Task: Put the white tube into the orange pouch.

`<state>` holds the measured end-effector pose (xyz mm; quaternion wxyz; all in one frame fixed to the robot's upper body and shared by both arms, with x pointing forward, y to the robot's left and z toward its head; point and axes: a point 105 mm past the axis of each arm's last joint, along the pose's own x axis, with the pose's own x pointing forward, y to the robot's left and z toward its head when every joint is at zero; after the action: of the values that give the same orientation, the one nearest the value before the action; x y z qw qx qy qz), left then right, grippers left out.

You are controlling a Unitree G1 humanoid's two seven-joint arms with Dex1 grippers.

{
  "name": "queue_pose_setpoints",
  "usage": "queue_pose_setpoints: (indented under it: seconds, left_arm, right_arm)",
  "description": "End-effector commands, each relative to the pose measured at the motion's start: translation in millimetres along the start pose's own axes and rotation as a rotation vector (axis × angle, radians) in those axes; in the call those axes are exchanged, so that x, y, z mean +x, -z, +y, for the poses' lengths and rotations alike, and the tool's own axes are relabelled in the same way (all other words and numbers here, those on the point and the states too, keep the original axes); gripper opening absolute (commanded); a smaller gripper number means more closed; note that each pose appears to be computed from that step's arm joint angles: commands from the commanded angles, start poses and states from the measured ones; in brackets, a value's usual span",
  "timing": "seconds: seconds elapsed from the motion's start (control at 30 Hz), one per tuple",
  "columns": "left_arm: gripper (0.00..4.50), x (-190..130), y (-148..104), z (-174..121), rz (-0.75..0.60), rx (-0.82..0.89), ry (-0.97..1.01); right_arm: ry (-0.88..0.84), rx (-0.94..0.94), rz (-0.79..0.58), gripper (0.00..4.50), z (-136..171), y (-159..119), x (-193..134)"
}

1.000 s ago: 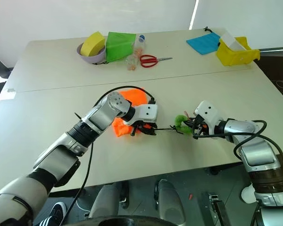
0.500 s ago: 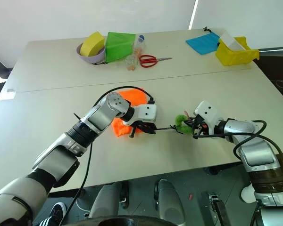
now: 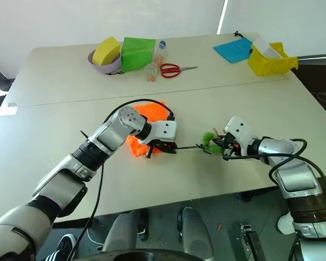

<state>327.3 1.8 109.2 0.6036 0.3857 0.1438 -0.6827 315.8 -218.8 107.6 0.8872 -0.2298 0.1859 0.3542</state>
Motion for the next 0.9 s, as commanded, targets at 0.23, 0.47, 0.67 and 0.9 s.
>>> queue_pose_setpoints:
  seconds: [0.23,0.47,0.67,0.9]
  left_arm:
    - [0.23,-17,8,-4,0.031,0.056,-0.007]
    - [0.23,-37,20,-4,0.061,0.094,-0.024]
    - [0.23,-55,27,-16,0.044,0.085,0.008]
    - [0.23,-75,39,-28,0.043,0.047,-0.003]
  right_arm:
    - [0.124,-0.069,0.010,0.00,-33,-7,-15]
    - [0.178,-0.084,0.037,0.00,-46,-3,-19]
    - [0.204,-0.100,0.068,0.00,-52,2,-22]
    - [0.215,-0.104,0.075,0.00,-55,4,-23]
